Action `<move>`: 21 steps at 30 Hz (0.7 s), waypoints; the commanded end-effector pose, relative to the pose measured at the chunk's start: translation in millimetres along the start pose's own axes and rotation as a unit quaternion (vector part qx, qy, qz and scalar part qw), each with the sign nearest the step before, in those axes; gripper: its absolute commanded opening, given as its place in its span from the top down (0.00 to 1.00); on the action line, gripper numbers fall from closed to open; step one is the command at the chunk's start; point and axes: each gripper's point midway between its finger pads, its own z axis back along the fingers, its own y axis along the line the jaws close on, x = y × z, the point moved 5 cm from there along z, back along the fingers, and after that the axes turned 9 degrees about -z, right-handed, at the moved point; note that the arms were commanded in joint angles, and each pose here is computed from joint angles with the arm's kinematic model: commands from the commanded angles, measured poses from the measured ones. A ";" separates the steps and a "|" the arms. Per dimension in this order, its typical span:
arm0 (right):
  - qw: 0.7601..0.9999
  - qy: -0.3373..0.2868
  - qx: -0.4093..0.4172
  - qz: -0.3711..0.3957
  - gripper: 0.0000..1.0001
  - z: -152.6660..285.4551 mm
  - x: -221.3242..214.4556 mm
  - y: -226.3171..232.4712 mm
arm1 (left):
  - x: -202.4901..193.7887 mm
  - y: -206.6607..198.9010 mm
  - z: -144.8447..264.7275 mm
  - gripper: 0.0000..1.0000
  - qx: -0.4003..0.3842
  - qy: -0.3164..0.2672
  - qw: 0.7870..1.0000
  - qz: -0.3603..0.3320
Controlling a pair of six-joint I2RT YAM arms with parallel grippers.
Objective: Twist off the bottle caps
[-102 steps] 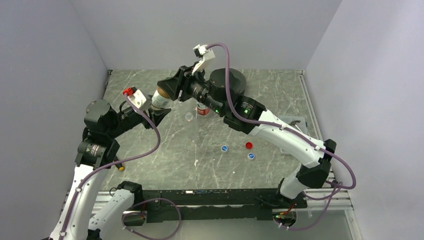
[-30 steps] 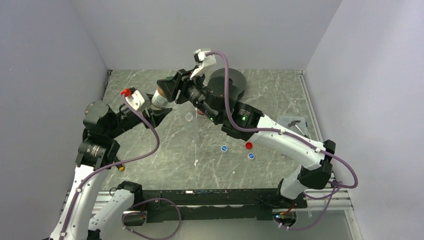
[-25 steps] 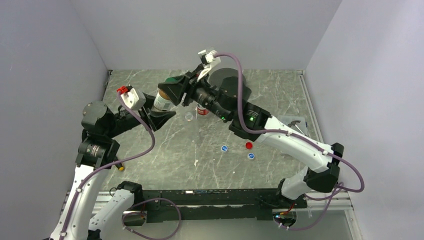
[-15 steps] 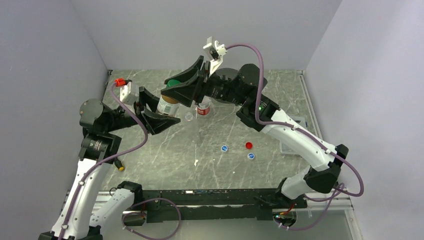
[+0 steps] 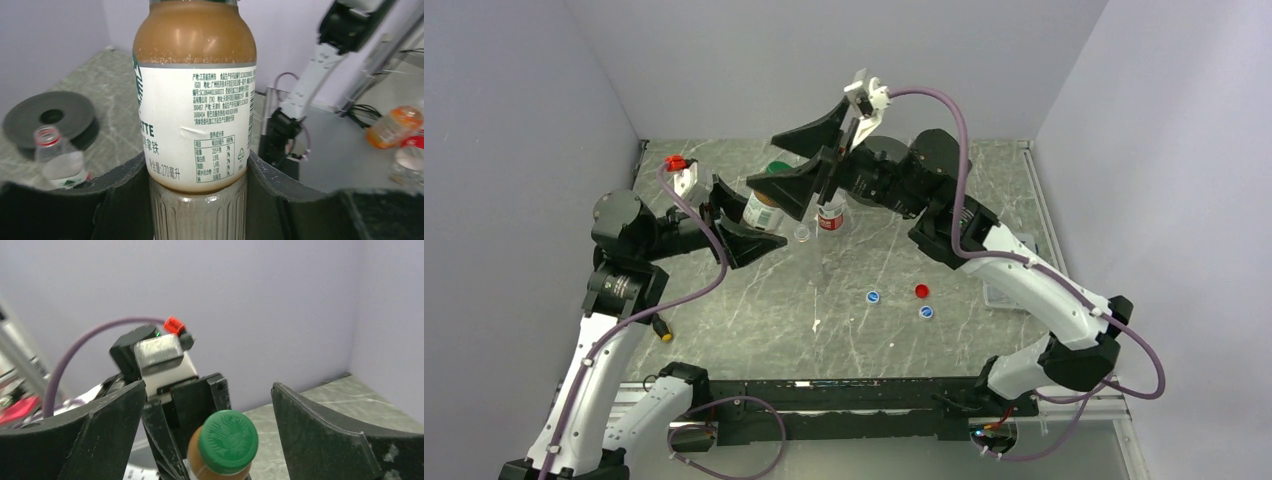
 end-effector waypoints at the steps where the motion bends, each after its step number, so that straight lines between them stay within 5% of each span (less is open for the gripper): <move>1: 0.984 -0.104 -0.145 0.029 0.00 15.5 42.5 -1.2 | 2.4 19.6 6.7 1.00 0.093 0.011 0.993 -0.069; 8: 0.959 -0.068 -0.275 0.010 0.07 2.2 21.2 -22.8 | 3.2 27.7 10.4 1.00 0.128 0.009 0.987 -0.101; 21: 0.963 -0.068 -0.261 -0.027 0.36 -6.7 8.6 -23.7 | 6.0 25.7 12.9 1.00 0.131 0.005 0.983 -0.127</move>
